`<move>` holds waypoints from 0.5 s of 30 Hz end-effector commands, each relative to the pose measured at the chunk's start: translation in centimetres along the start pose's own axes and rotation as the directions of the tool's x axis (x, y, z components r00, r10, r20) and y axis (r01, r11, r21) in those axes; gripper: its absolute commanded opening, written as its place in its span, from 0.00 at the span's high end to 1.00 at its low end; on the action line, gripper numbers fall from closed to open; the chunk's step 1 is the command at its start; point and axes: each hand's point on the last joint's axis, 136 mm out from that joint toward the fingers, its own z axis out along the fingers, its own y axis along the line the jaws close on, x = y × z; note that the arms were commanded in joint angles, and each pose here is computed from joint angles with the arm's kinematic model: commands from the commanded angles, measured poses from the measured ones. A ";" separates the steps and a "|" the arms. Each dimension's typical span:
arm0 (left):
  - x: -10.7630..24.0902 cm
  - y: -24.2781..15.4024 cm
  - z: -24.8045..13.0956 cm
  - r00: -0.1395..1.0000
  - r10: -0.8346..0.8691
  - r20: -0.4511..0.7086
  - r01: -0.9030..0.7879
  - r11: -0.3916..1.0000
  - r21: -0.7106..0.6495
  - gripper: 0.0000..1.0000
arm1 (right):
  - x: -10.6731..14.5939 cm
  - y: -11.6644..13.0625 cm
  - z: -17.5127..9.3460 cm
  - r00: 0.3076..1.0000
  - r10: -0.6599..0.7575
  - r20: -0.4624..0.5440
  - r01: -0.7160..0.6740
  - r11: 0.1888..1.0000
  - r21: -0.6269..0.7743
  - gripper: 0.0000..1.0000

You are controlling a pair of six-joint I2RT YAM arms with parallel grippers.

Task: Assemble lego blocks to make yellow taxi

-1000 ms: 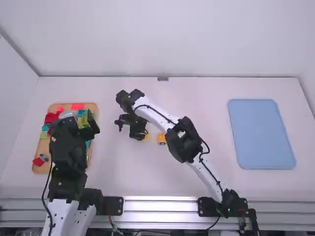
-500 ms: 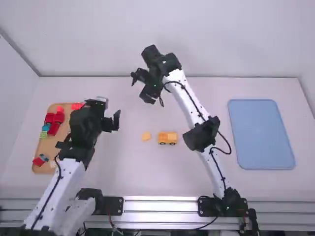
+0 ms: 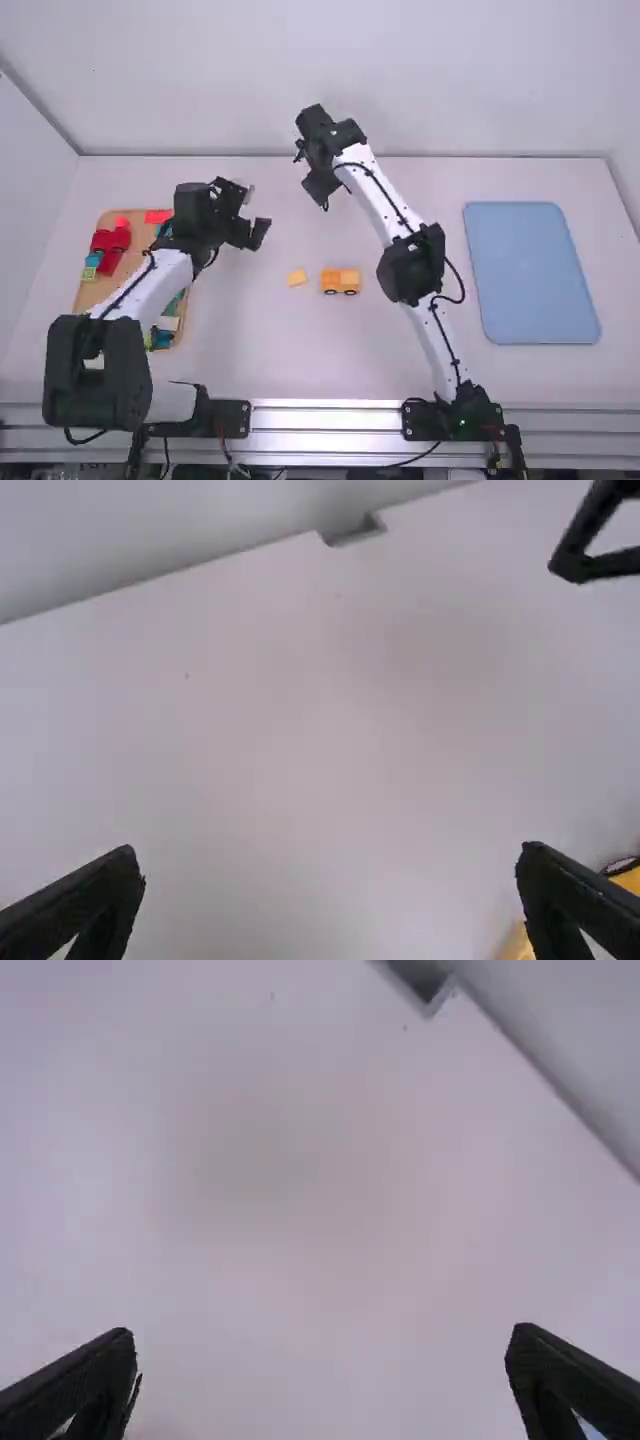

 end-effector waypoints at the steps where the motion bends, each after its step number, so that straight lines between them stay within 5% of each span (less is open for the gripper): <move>1: -0.6 1.3 0.1 1.000 0.019 0.002 -0.019 0.998 -0.058 0.01 | -0.2 -1.0 -1.4 0.999 0.037 0.026 -0.038 0.999 0.028 0.02; 9: 0.1 1.9 0.1 0.998 0.049 -0.034 -0.052 0.994 -0.095 0.01 | -2.1 3.1 -5.4 0.970 -0.148 0.194 0.185 0.964 -0.189 0.02; 15: -0.3 2.0 0.1 0.998 0.056 -0.020 -0.058 0.993 -0.099 0.01 | -0.1 4.4 -3.1 0.968 -0.150 0.199 0.195 0.953 -0.230 0.02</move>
